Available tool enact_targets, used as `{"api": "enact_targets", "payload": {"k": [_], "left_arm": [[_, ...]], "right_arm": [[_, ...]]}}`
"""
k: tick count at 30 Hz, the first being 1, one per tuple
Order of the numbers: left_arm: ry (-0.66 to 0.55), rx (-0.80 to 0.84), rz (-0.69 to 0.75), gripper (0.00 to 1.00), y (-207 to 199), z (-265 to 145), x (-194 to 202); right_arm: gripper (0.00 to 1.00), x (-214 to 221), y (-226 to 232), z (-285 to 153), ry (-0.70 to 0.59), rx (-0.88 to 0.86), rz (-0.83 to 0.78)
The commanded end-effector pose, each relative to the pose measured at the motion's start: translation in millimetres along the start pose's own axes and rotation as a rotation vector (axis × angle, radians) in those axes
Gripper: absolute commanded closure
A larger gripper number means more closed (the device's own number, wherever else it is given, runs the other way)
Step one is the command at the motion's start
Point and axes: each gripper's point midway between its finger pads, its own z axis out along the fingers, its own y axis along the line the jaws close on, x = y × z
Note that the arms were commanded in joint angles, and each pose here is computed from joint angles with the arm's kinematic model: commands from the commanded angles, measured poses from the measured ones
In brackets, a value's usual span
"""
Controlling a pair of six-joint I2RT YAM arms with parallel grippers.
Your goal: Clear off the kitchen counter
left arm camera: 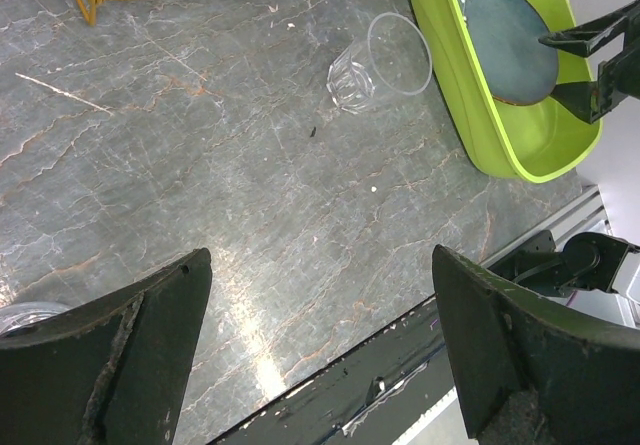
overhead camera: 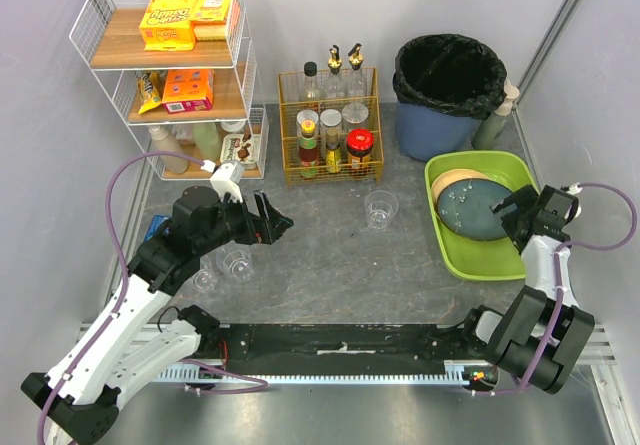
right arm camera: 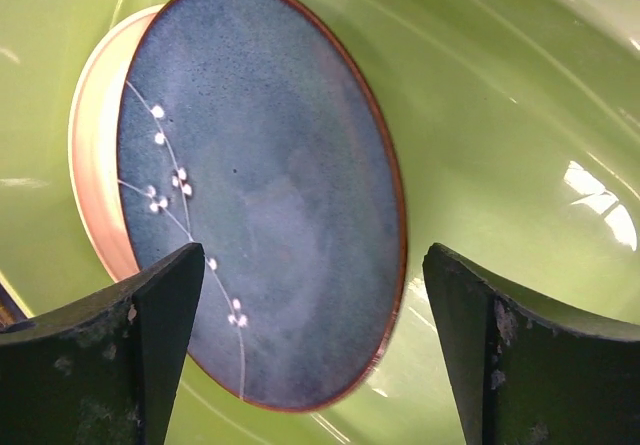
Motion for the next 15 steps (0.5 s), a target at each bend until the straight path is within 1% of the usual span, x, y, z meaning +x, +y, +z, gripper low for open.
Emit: {"api": "enact_targets", "payload": {"k": [1,5,9,12,15], "left_arm": [[-0.025,0.031,-0.013,0.04,-7,0,-6],[-0.034,0.022,-0.008,0.04,-6,0,-8],[-0.042,0.012,-0.007,0.04,-4,0,-10],[-0.038,0.007,-0.008,0.04,-3,1,-9],[-0.031,0.007,-0.006,0.04,-3,3,-7]], "right_arm": [[0.03,-31,8,-11,-0.087,0.000,-0.092],[0.04,-27,3,-9,-0.055,0.031,-0.098],[0.08,-18,0,-1,-0.022,0.030,-0.087],[0.17,-12,2,5,0.001,0.013,-0.068],[0.30,-8,5,12,0.022,-0.008,-0.053]]}}
